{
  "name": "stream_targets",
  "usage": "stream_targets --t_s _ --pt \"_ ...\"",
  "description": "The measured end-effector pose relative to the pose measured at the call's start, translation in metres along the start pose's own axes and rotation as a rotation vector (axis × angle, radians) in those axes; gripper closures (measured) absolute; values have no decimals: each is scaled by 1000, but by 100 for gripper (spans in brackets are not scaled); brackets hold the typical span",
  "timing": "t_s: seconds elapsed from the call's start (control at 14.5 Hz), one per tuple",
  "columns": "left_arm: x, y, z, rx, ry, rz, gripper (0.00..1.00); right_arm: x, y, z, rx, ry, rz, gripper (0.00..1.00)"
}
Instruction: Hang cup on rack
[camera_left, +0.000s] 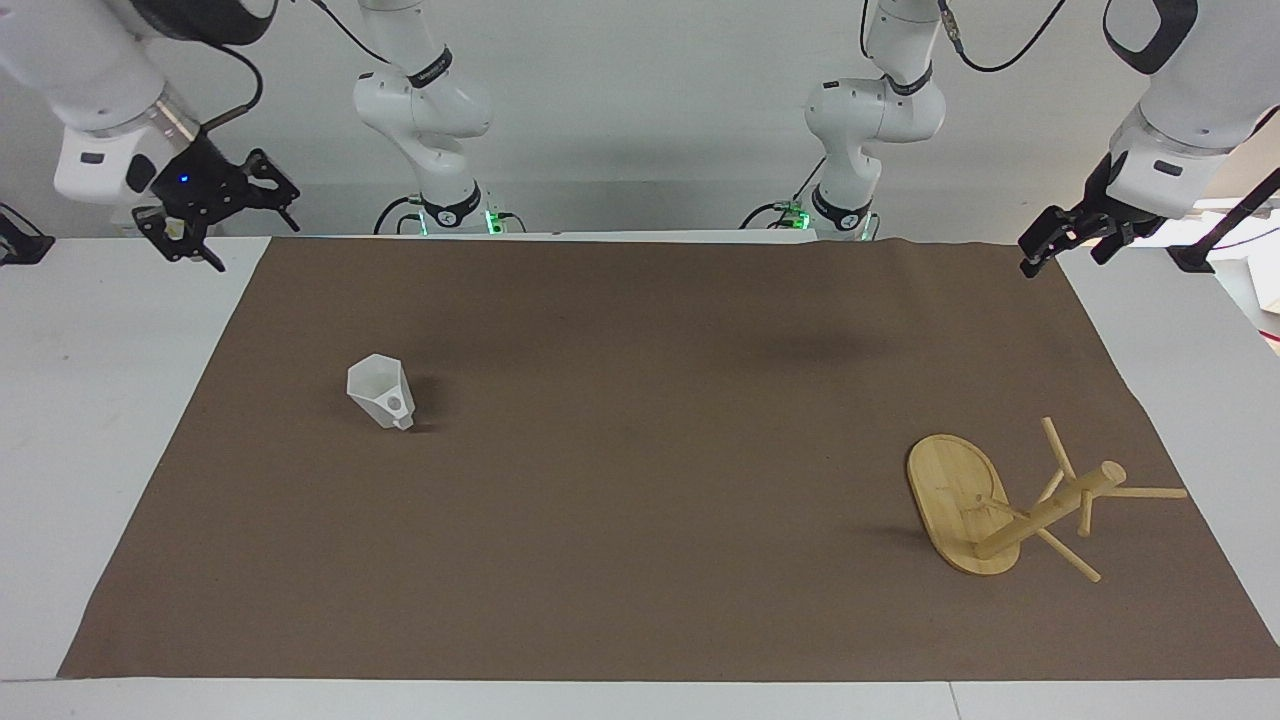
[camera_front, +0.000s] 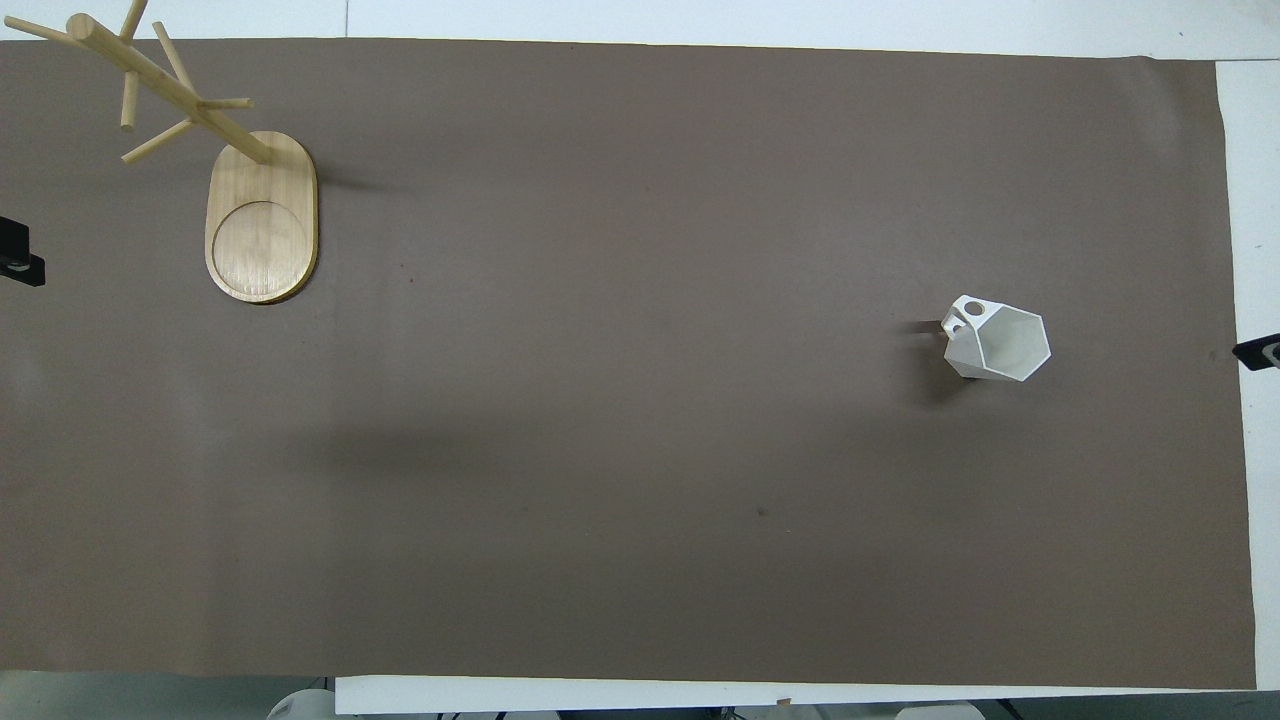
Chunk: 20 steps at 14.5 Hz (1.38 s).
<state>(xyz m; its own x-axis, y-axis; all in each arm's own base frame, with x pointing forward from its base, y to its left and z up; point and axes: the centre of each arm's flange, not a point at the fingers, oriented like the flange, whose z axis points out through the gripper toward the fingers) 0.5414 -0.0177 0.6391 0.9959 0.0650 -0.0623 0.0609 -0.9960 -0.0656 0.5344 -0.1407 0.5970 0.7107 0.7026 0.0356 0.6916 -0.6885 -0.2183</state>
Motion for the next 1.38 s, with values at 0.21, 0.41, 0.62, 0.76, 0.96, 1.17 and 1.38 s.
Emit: stream_targets --t_s 0.21,0.41,0.62,0.76,0.96,1.17,1.38 --pt "0 0 0 0 0 0 0 -31 78 63 130 175 -270 0" --pt "0 0 0 0 0 0 0 -59 137 142 244 414 -437 0" --pt "0 0 0 0 0 0 0 -87 168 223 333 664 -608 0" --pt "0 0 0 0 0 0 0 -91 169 275 363 797 -723 0" --pt "0 0 0 0 0 0 0 -76 152 347 401 964 -819 0" --pt "0 0 0 0 0 0 0 -49 133 374 426 1021 -892 0" --pt "0 0 0 0 0 0 0 -30 118 382 445 1030 -937 0"
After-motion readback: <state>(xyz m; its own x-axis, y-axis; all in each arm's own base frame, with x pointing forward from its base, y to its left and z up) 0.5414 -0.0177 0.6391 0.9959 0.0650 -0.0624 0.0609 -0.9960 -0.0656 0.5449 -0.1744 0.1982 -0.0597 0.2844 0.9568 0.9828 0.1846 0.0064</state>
